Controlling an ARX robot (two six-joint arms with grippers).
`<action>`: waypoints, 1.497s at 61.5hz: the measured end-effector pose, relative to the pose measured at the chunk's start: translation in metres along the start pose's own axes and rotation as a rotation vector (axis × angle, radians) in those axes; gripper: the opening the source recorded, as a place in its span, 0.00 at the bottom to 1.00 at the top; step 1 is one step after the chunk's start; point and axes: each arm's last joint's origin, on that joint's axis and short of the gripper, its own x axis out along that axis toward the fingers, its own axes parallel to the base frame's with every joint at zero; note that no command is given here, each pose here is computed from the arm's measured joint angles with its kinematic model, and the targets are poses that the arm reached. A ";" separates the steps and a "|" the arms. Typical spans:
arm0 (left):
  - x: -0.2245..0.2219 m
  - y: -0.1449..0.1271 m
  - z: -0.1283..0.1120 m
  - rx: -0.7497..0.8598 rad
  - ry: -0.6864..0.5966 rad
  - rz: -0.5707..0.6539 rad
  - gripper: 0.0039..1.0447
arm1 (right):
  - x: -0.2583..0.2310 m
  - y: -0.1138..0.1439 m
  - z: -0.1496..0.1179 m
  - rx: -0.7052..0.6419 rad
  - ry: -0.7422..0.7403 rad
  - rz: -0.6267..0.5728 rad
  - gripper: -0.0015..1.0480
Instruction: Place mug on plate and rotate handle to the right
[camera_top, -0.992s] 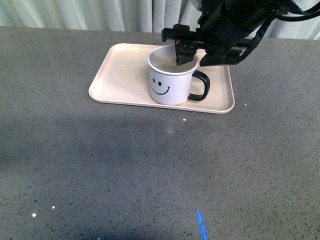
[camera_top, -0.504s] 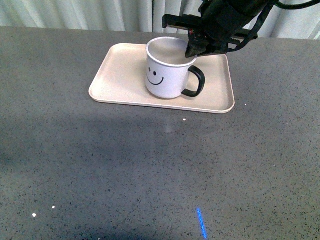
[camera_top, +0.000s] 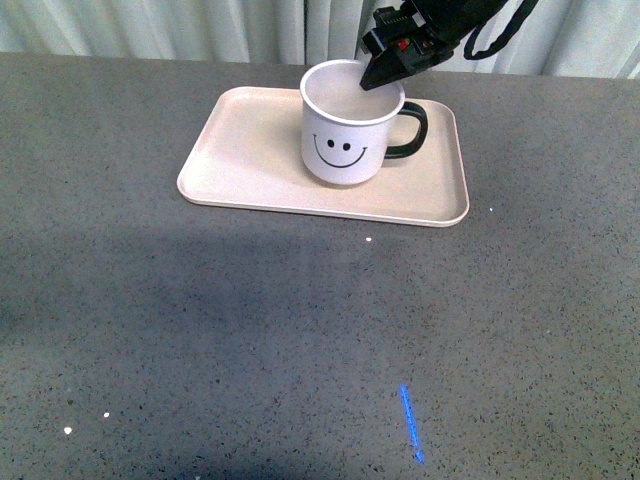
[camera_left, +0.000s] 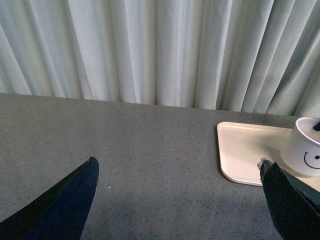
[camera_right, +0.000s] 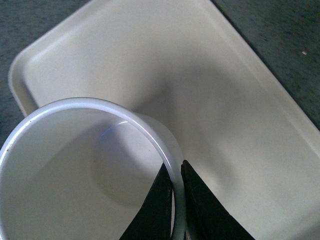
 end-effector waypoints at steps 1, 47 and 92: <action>0.000 0.000 0.000 0.000 0.000 0.000 0.91 | 0.000 0.000 0.001 -0.012 -0.003 0.015 0.02; 0.000 0.000 0.000 0.000 0.000 0.000 0.91 | 0.017 -0.012 0.001 -0.155 0.060 0.074 0.02; 0.000 0.000 0.000 0.000 0.000 0.000 0.91 | -0.050 -0.017 0.040 -0.226 -0.143 0.122 0.92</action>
